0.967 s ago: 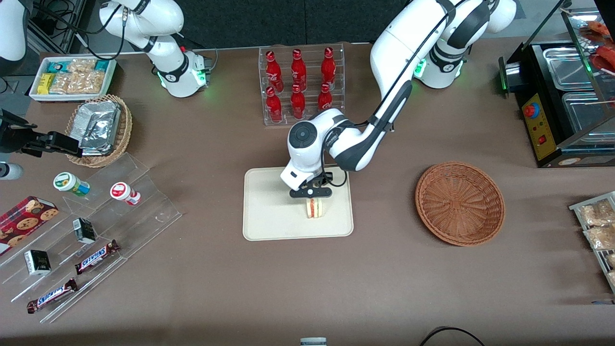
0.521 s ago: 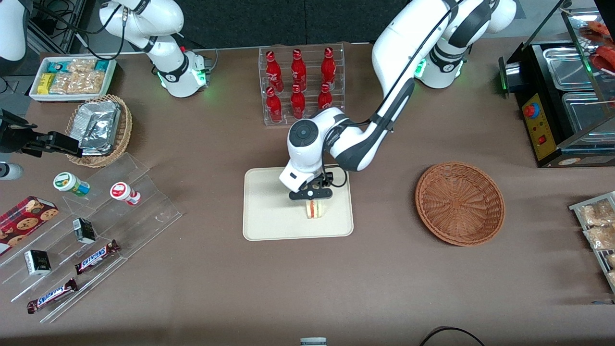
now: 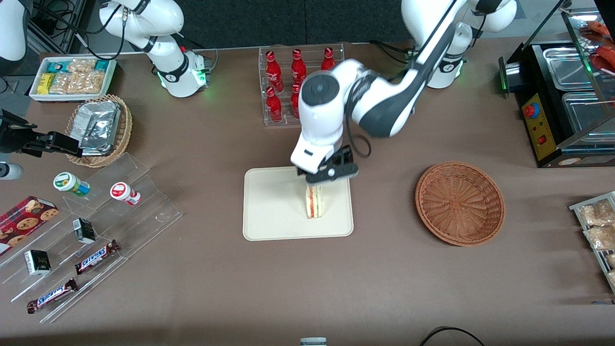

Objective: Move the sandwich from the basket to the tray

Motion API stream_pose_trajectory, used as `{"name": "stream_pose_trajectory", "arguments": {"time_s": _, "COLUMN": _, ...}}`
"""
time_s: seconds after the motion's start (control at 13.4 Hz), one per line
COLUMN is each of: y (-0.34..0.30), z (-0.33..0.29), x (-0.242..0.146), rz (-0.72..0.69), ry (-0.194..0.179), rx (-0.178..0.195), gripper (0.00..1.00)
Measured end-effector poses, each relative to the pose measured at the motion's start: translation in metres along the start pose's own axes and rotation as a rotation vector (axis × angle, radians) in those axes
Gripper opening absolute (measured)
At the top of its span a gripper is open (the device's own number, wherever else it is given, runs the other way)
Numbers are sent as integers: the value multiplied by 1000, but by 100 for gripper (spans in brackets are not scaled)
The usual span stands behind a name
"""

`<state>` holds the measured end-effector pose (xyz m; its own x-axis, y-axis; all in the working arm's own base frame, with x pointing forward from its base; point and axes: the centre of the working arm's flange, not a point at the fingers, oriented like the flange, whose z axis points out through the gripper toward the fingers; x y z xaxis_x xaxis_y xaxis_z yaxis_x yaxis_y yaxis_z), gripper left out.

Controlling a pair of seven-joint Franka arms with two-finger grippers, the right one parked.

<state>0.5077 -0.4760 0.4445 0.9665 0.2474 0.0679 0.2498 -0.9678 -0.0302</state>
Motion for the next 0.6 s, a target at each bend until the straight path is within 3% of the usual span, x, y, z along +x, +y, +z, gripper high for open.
{"name": "stream_pose_trajectory", "arguments": {"time_s": 0.3, "y": -61, "z": -59, "x": 32, "rz": -87, "ry": 7, "rx": 41, "gripper": 100}}
{"name": "stream_pose_trajectory", "arguments": {"time_s": 0.45, "y": -108, "z": -87, "x": 55, "rz": -80, "ry": -25, "rx": 73, "gripper": 100}}
{"name": "stream_pose_trajectory", "arguments": {"time_s": 0.6, "y": -154, "z": -114, "x": 71, "rz": -43, "ry": -74, "rx": 80, "gripper": 100}}
